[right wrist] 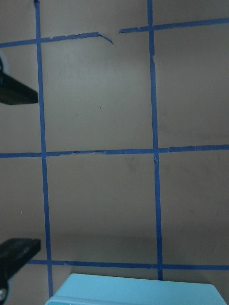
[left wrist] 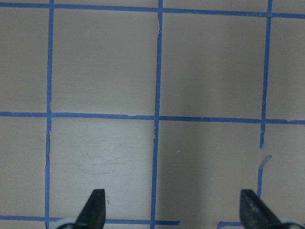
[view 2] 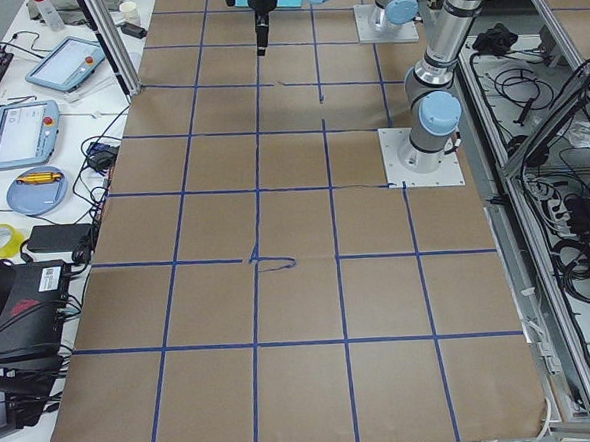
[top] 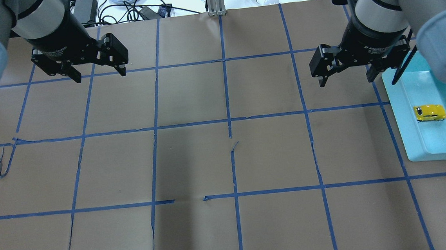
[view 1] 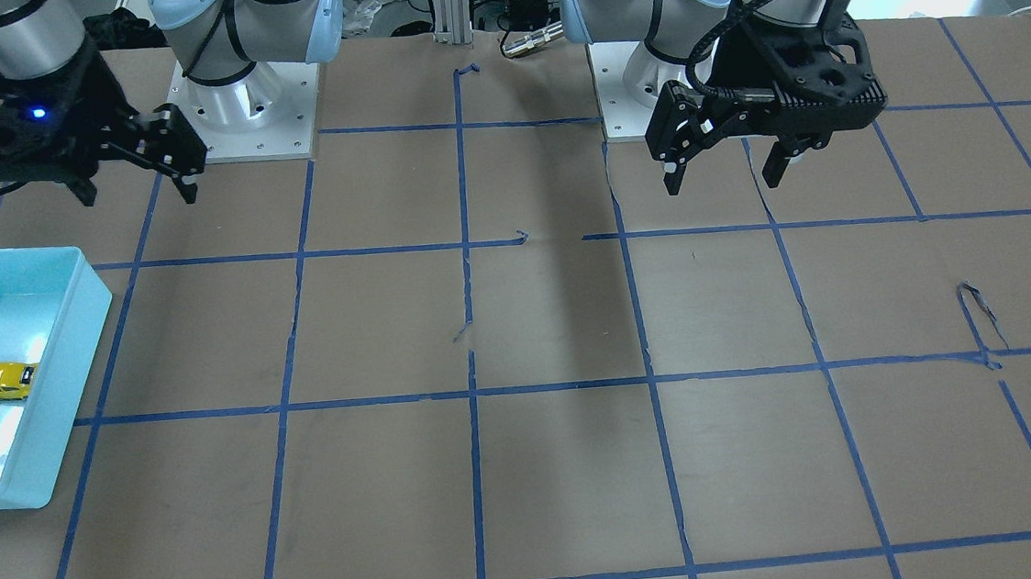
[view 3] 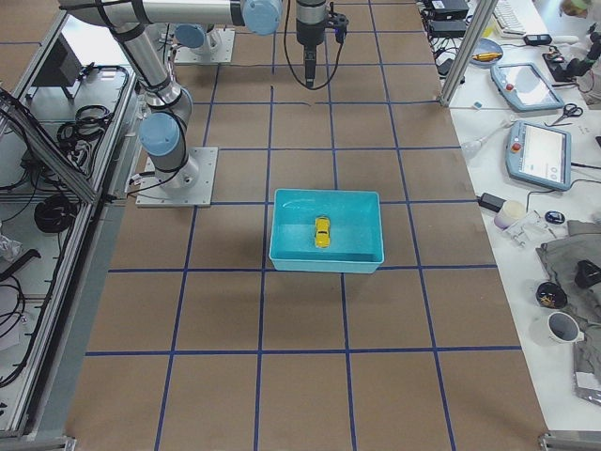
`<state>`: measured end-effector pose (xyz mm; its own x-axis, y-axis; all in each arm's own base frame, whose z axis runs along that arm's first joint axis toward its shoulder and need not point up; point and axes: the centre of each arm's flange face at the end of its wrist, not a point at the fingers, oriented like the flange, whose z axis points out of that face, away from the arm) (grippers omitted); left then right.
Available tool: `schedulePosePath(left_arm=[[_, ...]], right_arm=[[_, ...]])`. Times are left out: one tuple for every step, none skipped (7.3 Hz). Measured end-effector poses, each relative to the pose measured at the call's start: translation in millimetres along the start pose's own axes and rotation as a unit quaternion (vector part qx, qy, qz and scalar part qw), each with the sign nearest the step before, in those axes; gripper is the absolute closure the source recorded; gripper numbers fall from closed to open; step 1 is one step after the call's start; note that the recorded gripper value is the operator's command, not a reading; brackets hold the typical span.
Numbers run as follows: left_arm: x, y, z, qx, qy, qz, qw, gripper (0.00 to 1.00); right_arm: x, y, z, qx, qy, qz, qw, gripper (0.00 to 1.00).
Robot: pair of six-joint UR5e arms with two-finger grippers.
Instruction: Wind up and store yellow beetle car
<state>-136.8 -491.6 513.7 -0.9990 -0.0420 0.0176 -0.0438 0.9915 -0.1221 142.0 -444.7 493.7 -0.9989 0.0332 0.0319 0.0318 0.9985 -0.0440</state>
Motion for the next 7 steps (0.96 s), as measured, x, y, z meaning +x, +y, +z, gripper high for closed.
schedulePosePath(left_arm=[[-0.2, -0.5, -0.6, 0.001, 0.0, 0.0, 1.0, 0.0], [-0.4, -0.9, -0.8, 0.001, 0.0, 0.0, 1.0, 0.0], [-0.3, -0.9, -0.6, 0.001, 0.0, 0.0, 1.0, 0.0], [-0.1, -0.9, -0.4, 0.001, 0.0, 0.0, 1.0, 0.0], [-0.2, -0.9, -0.2, 0.001, 0.0, 0.0, 1.0, 0.0], [-0.2, -0.9, -0.2, 0.001, -0.001, 0.0, 1.0, 0.0], [-0.2, -0.9, -0.3, 0.001, -0.001, 0.0, 1.0, 0.0]], right_arm=[[-2.7, 1.6, -6.5, 0.007, -0.001, 0.002, 1.0, 0.0], [-2.4, 1.0, -10.0, 0.01, -0.003, 0.003, 0.9999, 0.0], [-0.7, -0.6, -10.8, 0.01, -0.003, 0.005, 0.9999, 0.0], [2.4, -2.5, -10.4, 0.009, -0.003, 0.008, 0.9999, 0.0], [6.0, -4.0, -10.2, 0.008, -0.003, 0.012, 0.9999, 0.0], [8.4, -4.6, -10.1, 0.007, -0.002, 0.015, 0.9999, 0.0], [9.6, -4.6, -9.9, 0.006, 0.0, 0.017, 0.9998, 0.0]])
